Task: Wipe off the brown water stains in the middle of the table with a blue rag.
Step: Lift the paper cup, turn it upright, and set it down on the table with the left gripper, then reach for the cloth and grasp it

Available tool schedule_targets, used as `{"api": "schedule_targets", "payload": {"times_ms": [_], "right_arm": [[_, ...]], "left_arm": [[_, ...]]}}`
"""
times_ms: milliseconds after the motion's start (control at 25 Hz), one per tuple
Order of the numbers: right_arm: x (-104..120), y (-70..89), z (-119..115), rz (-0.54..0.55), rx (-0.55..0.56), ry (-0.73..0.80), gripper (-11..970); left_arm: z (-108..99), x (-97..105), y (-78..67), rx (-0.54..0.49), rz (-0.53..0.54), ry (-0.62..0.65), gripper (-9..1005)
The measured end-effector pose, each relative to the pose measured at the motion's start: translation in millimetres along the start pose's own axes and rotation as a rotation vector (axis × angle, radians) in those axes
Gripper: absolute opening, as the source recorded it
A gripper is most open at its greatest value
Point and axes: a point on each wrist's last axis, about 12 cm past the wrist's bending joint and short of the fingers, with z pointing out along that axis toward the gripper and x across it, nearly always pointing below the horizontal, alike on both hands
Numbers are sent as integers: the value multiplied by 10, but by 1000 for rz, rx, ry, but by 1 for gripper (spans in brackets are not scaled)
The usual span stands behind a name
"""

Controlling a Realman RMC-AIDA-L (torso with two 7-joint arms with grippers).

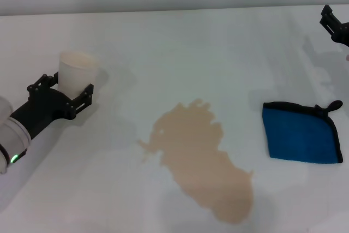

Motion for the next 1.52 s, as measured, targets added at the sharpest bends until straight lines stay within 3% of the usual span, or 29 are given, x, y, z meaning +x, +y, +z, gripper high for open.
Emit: {"api": "schedule_targets", "payload": {"times_ms": [600, 880, 1120, 1520], "right_arm": [[-17, -6, 11, -4, 0, -7, 863], [-18, -7, 10, -4, 0, -6, 863], [-17, -16, 6, -5, 2, -6, 863], [-11, -26, -8, -5, 4, -5, 863]], "left_arm": [[-43, 83, -13, -1, -29, 27, 785], [-37, 89, -53, 30, -129, 39, 785], [-41, 109, -69, 35, -122, 51, 889], [-173, 203, -119, 39, -146, 40, 890]]}}
